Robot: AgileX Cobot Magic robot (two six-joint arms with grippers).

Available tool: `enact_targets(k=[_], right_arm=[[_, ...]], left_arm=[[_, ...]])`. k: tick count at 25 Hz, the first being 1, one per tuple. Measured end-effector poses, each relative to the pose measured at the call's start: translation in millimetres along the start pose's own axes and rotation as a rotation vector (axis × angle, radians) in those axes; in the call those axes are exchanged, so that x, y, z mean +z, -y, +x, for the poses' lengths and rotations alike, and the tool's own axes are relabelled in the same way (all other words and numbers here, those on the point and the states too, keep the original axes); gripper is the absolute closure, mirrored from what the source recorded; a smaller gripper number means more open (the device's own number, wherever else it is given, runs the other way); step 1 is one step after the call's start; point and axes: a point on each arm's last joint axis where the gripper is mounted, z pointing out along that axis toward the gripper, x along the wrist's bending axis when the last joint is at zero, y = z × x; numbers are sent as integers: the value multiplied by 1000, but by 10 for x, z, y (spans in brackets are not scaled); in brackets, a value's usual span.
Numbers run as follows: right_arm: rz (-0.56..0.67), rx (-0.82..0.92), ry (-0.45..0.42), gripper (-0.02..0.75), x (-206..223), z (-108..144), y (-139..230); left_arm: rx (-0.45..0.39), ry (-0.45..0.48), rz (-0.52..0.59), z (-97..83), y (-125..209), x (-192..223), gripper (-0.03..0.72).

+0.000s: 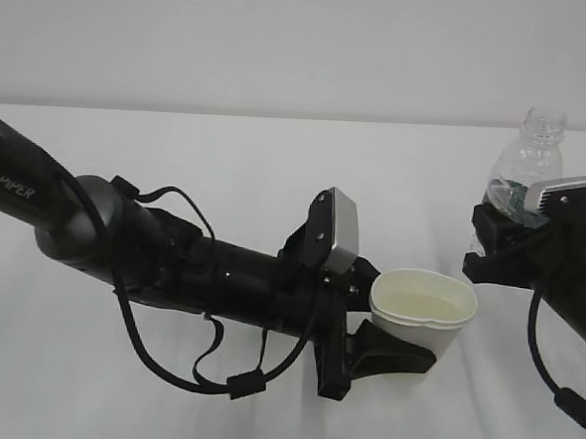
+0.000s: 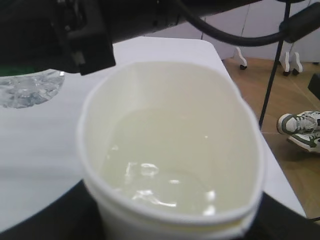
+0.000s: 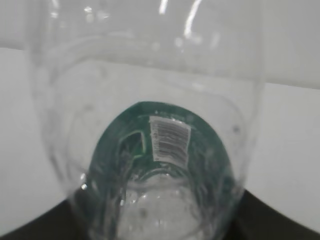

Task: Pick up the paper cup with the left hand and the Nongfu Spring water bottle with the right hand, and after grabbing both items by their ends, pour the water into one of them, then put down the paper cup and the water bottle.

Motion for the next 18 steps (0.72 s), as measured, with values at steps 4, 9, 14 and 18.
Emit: enact_targets(k=[4,9,14,18], right_arm=[[11,3,-1,398,82,4,48],[20,3,-2,398,213,8,110],[23,8,-2,398,310,10,147],[21,18,-1,398,358,11,161]], left_arm=[[0,0,0,0,0,0,265],[0,0,0,0,0,0,265],[0,0,0,0,0,0,265],[0,0,0,0,0,0,265]])
